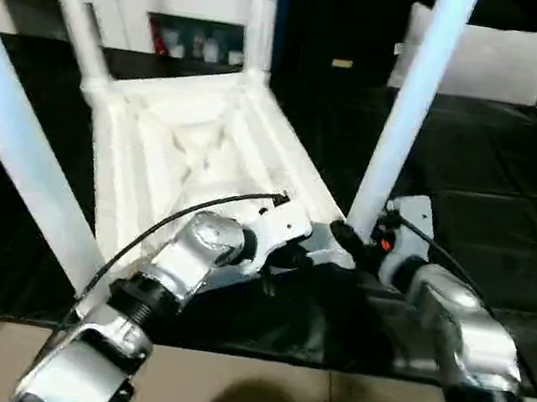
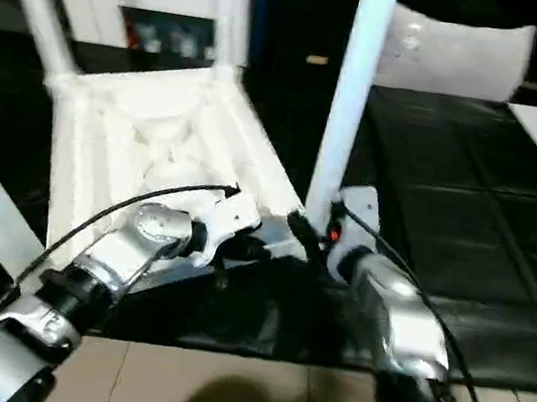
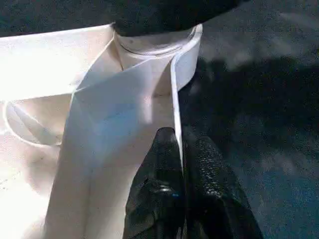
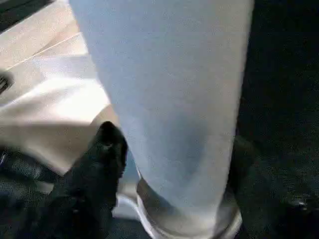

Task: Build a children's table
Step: Rotate leg to tighten

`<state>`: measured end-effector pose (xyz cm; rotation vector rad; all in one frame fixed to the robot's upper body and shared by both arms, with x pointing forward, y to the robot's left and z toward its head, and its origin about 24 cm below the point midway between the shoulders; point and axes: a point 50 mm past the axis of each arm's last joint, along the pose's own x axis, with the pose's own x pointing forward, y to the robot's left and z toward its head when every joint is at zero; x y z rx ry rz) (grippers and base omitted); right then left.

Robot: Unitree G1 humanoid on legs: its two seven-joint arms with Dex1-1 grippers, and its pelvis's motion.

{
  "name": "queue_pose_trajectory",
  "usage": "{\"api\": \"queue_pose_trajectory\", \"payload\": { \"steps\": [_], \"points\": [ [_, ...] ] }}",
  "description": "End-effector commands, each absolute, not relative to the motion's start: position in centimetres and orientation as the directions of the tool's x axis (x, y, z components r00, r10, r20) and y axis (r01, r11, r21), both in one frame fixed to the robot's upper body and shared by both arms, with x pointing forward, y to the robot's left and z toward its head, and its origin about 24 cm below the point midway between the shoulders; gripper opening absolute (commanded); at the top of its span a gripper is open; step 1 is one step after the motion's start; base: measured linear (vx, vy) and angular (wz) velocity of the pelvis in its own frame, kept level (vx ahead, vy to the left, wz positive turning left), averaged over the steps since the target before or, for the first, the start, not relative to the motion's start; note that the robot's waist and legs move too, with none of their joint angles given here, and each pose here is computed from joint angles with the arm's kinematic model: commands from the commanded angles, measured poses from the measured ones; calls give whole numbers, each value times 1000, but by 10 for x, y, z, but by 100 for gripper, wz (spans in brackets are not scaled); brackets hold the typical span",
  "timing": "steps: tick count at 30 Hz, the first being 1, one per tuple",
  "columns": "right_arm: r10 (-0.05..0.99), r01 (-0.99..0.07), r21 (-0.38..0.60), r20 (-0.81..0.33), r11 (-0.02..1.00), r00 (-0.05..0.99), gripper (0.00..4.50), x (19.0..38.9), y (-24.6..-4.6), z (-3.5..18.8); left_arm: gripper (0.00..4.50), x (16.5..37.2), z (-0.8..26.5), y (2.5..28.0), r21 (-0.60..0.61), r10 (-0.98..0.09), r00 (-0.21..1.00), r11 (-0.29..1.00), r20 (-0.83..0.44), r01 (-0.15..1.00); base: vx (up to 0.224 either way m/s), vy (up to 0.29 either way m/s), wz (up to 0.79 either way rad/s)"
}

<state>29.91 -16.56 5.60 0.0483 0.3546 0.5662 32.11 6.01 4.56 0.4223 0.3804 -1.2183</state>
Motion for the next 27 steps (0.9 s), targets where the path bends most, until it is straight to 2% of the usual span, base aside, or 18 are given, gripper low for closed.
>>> {"api": "queue_pose_trajectory", "payload": {
  "steps": [1, 3, 5, 7, 11, 17, 20, 25, 26, 27],
  "points": [
    [582, -563, 158, -302, 811, 755, 358, 296, -160, 59, 0, 320, 55, 55, 150, -844, 260, 214, -470, 965, 0, 0, 0],
    [651, -640, 146, -290, 755, 702, 393, 284, -172, 64, 0, 320, 55, 73, 176, -843, 212, 142, -494, 974, 0, 0, 0],
    [707, -702, 140, -286, 699, 647, 397, 271, -184, 69, 0, 317, 55, 90, 192, -841, 138, 41, -522, 980, 0, 0, 0],
    [717, -710, 147, -282, 689, 638, 415, 268, -187, 70, 0, 317, 55, 93, 194, -841, 123, 22, -527, 981, 0, 0, 0],
    [729, -721, 149, -274, 677, 627, 446, 257, -204, 76, 0, 317, 54, 111, 244, -803, 65, -102, -592, 964, 0, 0, 0],
    [764, -755, 163, -271, 636, 585, 446, 246, -205, 74, 0, 321, 62, 119, 289, -846, 39, -138, -532, 947, 0, 0, 0],
    [775, -763, 171, -263, 623, 575, 446, 243, -203, 73, 0, 320, 62, 124, 326, -841, 34, -172, -540, 930, 0, 0, 0],
    [757, -739, 181, -249, 649, 603, 446, 239, -202, 72, 0, 318, 62, 140, 341, -847, 46, -163, -530, 926, 0, 0, 0],
    [756, -732, 196, -229, 652, 613, 450, 239, -202, 73, 55, 317, 65, 144, 329, -867, 36, -151, -497, 932, 0, 0, 0],
    [758, -732, 199, -227, 651, 612, 450, 239, -202, 73, 55, 317, 65, 144, 329, -869, 35, -149, -493, 933, 0, 0, 0]
  ]
}}
